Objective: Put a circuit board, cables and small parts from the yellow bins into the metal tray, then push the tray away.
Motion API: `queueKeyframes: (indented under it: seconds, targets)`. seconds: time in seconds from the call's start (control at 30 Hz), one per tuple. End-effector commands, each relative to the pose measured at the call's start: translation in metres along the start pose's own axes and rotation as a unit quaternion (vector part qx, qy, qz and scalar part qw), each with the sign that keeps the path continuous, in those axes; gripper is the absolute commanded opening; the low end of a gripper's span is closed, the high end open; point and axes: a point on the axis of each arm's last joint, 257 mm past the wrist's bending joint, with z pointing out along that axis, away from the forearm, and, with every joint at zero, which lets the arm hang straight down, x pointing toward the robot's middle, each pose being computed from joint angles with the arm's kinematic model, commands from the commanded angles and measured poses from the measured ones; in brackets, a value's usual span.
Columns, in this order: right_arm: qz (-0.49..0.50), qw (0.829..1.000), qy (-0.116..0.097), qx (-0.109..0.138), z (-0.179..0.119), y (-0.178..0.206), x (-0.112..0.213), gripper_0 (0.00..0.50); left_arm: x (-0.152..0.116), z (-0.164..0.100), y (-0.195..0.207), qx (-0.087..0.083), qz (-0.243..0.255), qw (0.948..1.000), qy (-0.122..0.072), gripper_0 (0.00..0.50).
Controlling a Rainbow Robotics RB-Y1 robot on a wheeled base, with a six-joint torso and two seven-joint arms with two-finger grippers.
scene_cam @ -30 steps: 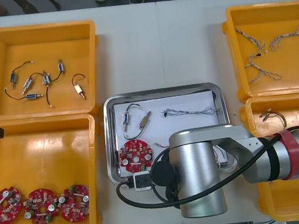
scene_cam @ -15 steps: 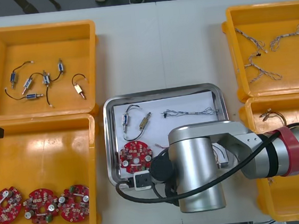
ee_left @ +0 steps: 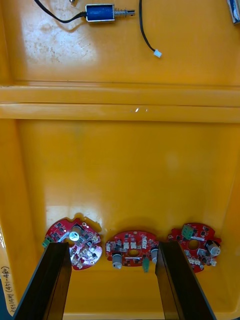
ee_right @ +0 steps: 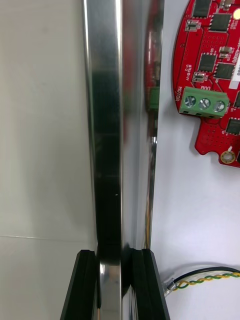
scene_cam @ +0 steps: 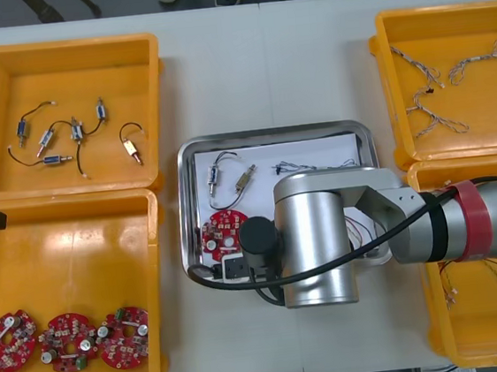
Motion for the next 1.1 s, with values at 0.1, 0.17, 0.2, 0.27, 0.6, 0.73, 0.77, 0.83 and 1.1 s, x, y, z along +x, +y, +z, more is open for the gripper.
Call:
queueKeyframes:
  seconds: [0.1, 0.17, 0.2, 0.27, 0.6, 0.73, 0.77, 0.83, 1.1]
  targets:
    - [-0.012, 1.000, -0.019, 0.016, -0.015, -0.035, -0.021, 0.086, -0.006, -0.014, 0.017, -0.028, 0.005, 0.9995, -0.016, 0.500]
    - [-0.012, 1.000, -0.019, 0.016, -0.015, -0.039, -0.021, 0.084, -0.006, -0.014, 0.017, -0.028, 0.005, 0.9995, -0.016, 0.500]
    - [-0.011, 1.000, -0.018, 0.017, -0.015, -0.043, -0.021, 0.084, -0.006, -0.014, 0.017, -0.028, 0.005, 0.9995, -0.016, 0.500]
    - [-0.011, 1.000, -0.018, 0.018, -0.016, -0.048, -0.022, 0.083, -0.006, -0.014, 0.017, -0.028, 0.005, 0.9995, -0.016, 0.500]
    - [-0.005, 0.999, -0.016, 0.044, -0.021, -0.090, -0.022, 0.083, -0.006, -0.014, 0.017, -0.028, 0.005, 0.9995, -0.016, 0.500]
    - [0.003, 0.998, -0.021, 0.055, -0.025, -0.108, -0.024, 0.083, -0.006, -0.014, 0.017, -0.028, 0.005, 0.9995, -0.016, 0.500]
    - [0.004, 0.998, -0.024, 0.062, -0.027, -0.114, -0.026, 0.083, -0.006, -0.014, 0.017, -0.028, 0.005, 0.9995, -0.016, 0.500]
    - [0.004, 0.997, -0.029, 0.074, -0.031, -0.125, -0.030, 0.083, -0.006, -0.014, 0.017, -0.028, 0.005, 0.9995, -0.016, 0.500]
    - [0.000, 0.989, -0.051, 0.139, -0.038, -0.171, -0.039, 0.083, -0.006, -0.014, 0.017, -0.028, 0.005, 0.9995, -0.016, 0.500]
